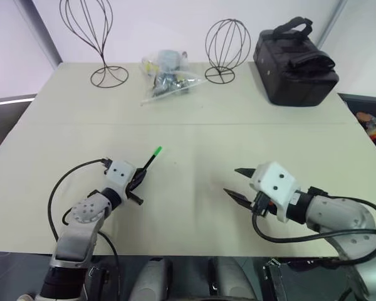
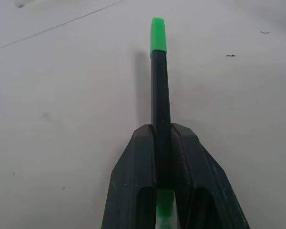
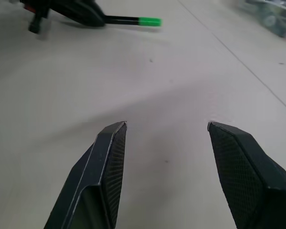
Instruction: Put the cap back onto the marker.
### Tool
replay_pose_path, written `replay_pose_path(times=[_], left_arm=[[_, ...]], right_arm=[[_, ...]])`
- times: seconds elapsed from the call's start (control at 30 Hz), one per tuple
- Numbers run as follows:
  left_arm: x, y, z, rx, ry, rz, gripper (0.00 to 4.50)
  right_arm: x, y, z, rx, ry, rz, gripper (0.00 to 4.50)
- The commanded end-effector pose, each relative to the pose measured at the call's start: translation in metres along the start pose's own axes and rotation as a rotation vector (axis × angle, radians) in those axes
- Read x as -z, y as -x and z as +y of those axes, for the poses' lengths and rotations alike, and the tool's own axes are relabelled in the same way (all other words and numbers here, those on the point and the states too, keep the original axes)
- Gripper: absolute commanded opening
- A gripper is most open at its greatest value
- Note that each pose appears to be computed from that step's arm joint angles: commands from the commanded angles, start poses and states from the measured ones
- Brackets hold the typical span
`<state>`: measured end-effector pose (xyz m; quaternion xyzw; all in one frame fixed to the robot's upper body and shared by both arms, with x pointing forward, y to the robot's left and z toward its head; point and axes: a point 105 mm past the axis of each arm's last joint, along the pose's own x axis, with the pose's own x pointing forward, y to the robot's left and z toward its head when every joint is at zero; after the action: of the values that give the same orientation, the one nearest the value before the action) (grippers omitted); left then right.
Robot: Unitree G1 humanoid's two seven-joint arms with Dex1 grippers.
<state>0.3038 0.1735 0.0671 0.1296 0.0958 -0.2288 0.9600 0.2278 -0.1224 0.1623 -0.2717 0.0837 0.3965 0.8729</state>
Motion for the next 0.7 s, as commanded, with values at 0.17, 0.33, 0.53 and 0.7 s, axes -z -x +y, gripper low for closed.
replay_pose_path(times=[0.17, 0.33, 0.53, 0.7], left_arm=[[0.055, 0.006, 0.008, 0.006, 0.068, 0.15, 0.0], [0.067, 0.009, 0.015, 0.037, 0.106, 0.18, 1.88], [0.063, 0.014, 0.023, 0.054, 0.096, 0.153, 4.46], [0.053, 0.015, 0.021, 0.089, 0.11, 0.083, 4.46]], right_arm=[[-0.012, -0.001, -0.006, -0.002, 0.057, -0.037, 2.74], [-0.013, -0.003, -0.006, -0.002, 0.069, -0.04, 2.82], [-0.014, -0.007, -0.005, -0.002, 0.072, -0.047, 2.82], [-0.014, -0.008, -0.004, -0.006, 0.071, -0.05, 2.82]])
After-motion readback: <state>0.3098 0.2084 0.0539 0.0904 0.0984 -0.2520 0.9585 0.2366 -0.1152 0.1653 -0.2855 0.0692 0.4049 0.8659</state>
